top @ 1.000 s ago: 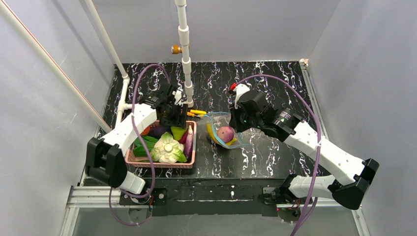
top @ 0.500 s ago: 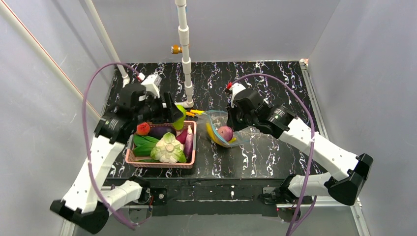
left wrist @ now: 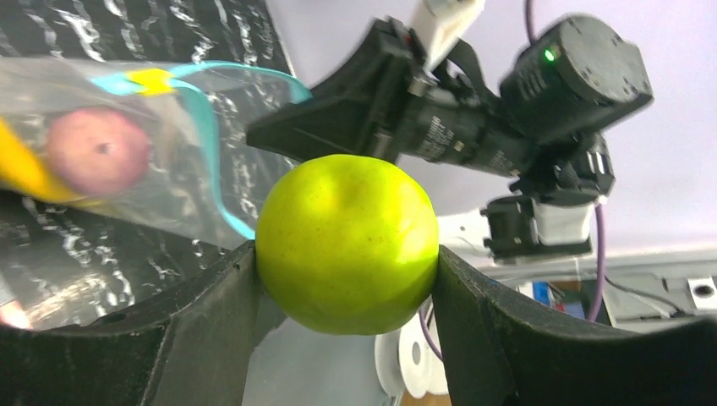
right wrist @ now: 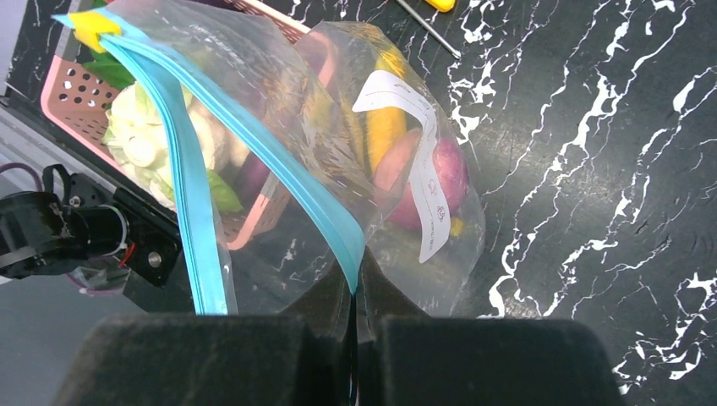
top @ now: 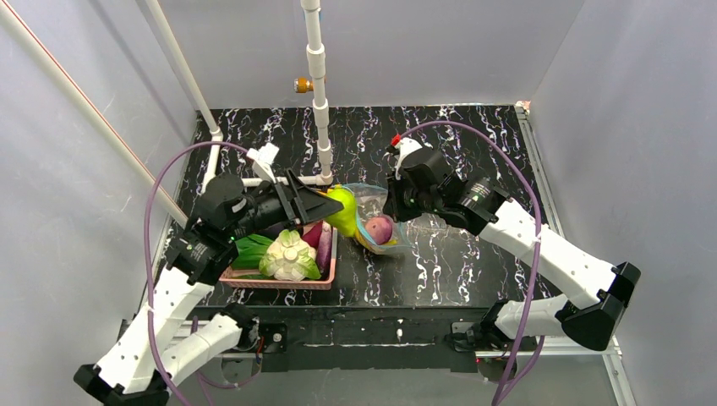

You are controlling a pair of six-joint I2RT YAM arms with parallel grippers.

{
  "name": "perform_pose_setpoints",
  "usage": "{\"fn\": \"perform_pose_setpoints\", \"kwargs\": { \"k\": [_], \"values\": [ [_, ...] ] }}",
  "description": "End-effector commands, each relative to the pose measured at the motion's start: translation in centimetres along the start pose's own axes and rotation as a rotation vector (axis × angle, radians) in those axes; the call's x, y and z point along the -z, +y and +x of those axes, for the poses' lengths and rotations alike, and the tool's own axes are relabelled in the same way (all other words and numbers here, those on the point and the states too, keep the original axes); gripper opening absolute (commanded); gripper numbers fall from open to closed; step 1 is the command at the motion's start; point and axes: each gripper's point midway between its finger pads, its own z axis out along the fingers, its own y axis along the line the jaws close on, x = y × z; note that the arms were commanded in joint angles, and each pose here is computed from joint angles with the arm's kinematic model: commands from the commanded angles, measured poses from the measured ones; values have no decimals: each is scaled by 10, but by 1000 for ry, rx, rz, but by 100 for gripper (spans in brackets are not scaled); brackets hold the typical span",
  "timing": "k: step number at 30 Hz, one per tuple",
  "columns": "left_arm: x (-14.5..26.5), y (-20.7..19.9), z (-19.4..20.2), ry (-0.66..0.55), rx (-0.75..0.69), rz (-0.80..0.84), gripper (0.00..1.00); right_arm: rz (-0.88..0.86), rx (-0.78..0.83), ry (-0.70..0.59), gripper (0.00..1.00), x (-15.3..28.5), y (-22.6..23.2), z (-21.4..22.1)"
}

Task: Place the food in the zip-top bag and seal the zipper
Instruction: Place the fake fruit in the zipper food storage bag.

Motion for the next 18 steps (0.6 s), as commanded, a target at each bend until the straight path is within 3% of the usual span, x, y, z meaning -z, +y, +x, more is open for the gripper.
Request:
{"fn": "perform_pose_setpoints", "kwargs": {
  "k": [1, 11, 18],
  "values": [
    [-16, -34, 1, -55, -24, 127, 30, -70, -35, -77, 1, 11, 21, -26],
    [-73, 10, 20, -50, -12, -14, 31, -89, -48, -74, 1, 12, 23, -18],
    [-80, 49, 25, -81, -30, -181, 31, -105, -47, -82, 1, 14, 26, -19]
  ]
}}
